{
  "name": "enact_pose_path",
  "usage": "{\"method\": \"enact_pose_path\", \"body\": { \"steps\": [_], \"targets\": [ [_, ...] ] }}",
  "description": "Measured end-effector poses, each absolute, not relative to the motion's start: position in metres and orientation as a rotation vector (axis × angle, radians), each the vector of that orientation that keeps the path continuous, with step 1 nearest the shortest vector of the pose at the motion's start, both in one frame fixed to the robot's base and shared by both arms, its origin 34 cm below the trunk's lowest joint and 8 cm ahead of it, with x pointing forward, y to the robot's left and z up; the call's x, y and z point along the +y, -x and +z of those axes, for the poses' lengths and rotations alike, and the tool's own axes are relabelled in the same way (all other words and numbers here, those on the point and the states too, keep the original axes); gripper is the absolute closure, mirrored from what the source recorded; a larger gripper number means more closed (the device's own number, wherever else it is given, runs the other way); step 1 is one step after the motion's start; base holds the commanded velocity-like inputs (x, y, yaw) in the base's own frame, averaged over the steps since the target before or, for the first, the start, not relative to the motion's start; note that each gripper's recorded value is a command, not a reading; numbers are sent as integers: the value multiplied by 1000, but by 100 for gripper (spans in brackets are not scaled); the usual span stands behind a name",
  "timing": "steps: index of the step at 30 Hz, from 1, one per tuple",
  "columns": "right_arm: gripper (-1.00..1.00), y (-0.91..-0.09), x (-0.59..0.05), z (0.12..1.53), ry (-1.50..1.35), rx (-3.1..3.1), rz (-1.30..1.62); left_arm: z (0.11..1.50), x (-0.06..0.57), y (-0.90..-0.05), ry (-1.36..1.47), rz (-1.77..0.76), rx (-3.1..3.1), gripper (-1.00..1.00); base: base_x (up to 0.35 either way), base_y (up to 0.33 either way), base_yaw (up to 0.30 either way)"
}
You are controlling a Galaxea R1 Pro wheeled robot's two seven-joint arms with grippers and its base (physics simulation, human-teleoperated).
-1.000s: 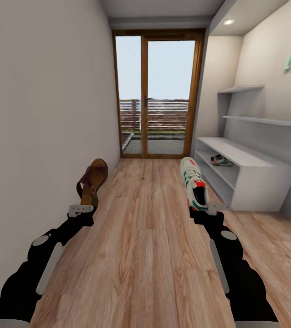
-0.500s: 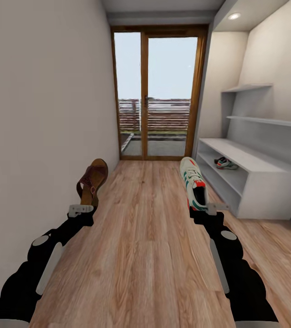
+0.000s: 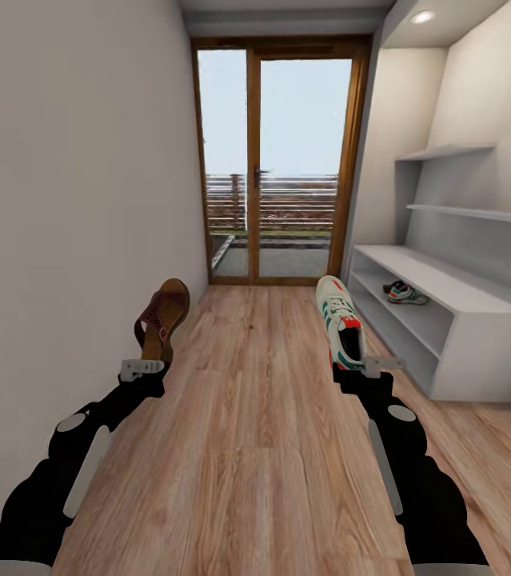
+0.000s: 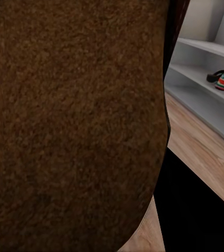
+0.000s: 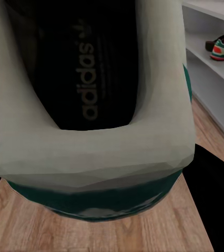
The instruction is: Pick up the two gym shoes and the two sandals from the corridor floor and place them onto the hallstand (shoe rack) in the corridor, making sure they are on the rack and not on the floor. Arrange them so the two gym shoes are next to each other and the two sandals are next to each other.
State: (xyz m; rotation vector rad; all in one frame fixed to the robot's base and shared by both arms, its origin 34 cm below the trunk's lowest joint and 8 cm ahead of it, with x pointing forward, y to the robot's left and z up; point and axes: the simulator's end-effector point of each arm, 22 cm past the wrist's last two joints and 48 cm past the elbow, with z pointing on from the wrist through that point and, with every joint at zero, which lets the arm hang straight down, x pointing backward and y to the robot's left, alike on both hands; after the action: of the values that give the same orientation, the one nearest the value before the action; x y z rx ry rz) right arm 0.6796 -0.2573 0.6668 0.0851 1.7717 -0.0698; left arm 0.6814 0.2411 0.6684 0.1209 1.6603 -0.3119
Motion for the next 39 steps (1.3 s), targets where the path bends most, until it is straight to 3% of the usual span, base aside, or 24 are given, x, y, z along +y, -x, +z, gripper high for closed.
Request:
{"method": "enact_pose_path", "body": {
  "steps": [39],
  "targets": [
    [100, -680, -257, 667, -85, 1772, -71, 668, 241, -681, -121, -312, 1661, 100, 344, 0, 0]
  ]
}}
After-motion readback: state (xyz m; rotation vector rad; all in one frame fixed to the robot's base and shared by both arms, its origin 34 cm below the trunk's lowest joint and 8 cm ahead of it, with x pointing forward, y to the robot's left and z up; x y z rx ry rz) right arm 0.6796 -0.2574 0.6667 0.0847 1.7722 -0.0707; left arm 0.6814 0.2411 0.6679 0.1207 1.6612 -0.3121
